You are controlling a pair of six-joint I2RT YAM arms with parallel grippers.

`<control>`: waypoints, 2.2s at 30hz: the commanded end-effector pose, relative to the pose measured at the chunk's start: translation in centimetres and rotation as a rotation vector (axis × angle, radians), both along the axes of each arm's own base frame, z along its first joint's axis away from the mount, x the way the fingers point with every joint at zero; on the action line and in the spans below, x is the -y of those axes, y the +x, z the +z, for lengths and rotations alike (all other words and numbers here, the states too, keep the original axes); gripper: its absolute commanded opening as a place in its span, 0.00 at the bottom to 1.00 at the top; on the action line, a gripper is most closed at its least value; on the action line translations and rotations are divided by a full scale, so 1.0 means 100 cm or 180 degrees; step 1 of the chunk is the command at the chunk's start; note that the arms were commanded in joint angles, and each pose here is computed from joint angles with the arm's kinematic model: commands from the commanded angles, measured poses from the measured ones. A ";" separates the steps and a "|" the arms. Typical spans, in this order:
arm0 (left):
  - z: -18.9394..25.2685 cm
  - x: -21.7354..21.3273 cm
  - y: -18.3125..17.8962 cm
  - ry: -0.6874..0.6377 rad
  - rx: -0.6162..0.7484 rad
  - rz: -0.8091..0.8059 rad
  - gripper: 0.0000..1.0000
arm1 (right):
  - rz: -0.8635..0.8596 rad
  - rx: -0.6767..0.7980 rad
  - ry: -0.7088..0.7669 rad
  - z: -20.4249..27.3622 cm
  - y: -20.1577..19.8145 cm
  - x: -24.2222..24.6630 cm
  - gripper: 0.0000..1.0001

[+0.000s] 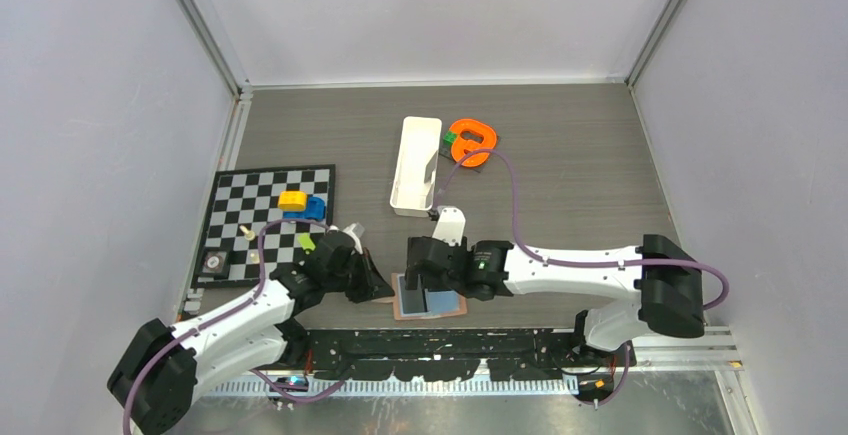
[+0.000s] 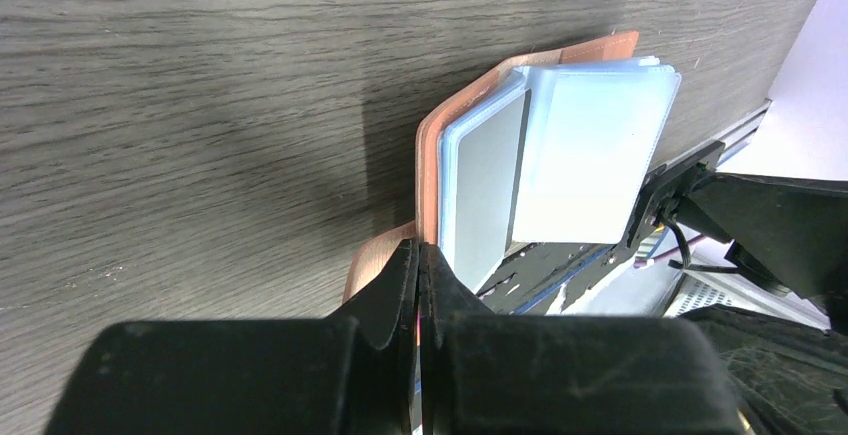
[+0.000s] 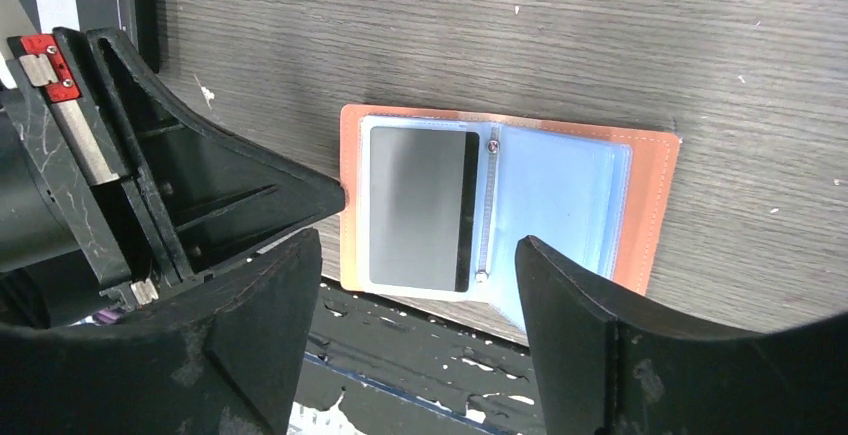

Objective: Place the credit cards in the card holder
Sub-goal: Insert the credit card into the card holder.

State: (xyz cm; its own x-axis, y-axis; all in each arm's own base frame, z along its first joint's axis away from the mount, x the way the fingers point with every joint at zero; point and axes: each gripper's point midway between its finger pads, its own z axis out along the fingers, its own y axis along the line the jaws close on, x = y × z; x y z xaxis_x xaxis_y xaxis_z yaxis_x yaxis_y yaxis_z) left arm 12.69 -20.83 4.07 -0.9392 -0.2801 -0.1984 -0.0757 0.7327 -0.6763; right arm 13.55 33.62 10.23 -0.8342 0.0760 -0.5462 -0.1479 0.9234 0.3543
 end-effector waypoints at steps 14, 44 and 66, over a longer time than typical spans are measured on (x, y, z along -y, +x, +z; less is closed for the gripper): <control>0.012 0.007 0.005 -0.0059 0.0125 -0.0104 0.00 | -0.0143 -0.0026 -0.0196 -0.008 0.002 0.031 0.64; 0.010 0.006 0.004 -0.0054 0.0102 -0.0104 0.00 | 0.0042 -0.0238 0.0018 -0.026 -0.007 0.005 0.51; 0.008 0.006 0.003 -0.0044 0.0090 -0.0101 0.00 | -0.0112 -0.0013 -0.0176 -0.003 0.002 0.033 0.50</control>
State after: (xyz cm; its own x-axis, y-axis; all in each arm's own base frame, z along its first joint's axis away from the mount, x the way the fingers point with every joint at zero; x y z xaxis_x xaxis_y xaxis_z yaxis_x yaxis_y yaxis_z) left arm 12.64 -20.81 3.91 -0.9422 -0.2693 -0.1994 -0.0695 0.7392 -0.6699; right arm 12.67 30.11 7.53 -0.8660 0.0309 -0.4991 -0.1229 0.9543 0.2723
